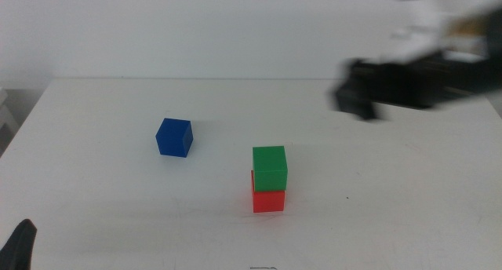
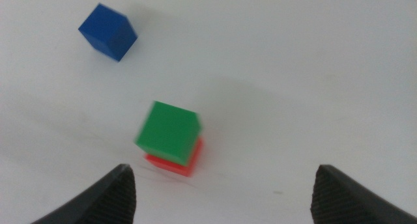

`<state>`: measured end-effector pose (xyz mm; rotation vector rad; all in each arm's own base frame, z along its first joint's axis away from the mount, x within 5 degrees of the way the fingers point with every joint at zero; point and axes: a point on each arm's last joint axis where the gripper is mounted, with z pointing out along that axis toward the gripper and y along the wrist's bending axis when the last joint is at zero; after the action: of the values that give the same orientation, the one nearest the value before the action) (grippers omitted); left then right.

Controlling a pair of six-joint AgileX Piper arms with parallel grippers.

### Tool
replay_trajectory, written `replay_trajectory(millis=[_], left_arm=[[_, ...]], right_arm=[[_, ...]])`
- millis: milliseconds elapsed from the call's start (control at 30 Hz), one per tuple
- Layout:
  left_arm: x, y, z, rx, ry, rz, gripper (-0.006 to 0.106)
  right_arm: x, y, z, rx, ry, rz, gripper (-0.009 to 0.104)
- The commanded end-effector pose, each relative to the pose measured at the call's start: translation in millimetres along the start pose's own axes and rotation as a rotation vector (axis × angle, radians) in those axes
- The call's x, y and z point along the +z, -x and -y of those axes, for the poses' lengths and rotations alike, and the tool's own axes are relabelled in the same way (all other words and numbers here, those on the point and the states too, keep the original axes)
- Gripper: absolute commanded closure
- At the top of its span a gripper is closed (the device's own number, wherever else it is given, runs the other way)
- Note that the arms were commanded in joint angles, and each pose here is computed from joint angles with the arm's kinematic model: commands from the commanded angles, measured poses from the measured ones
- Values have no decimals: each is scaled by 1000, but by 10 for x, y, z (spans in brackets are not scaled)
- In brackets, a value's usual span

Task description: Stack red cubes first, then green, then blue cubes in a specific spot.

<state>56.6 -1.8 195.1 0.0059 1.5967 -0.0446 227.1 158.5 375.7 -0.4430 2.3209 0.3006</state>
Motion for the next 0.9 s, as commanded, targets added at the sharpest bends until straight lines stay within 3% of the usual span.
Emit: replay_trajectory(millis=[0, 100, 300, 533, 867], left_arm=[[-21, 92, 3, -5, -2, 100, 7], [-21, 92, 3, -5, -2, 100, 7], [-21, 92, 3, -5, -2, 100, 7], [-21, 92, 3, -5, -2, 100, 7], [-21, 92, 3, -5, -2, 100, 7]], right_arm=[[-459, -88, 177, -99, 15, 197, 4], [-808, -409, 328, -184, 2, 277, 5], [-1243, -770, 375, -218, 28, 400, 7], [-1397, -828, 392, -268, 11, 477, 7], [-1381, -835, 395, -266, 8, 466, 7]])
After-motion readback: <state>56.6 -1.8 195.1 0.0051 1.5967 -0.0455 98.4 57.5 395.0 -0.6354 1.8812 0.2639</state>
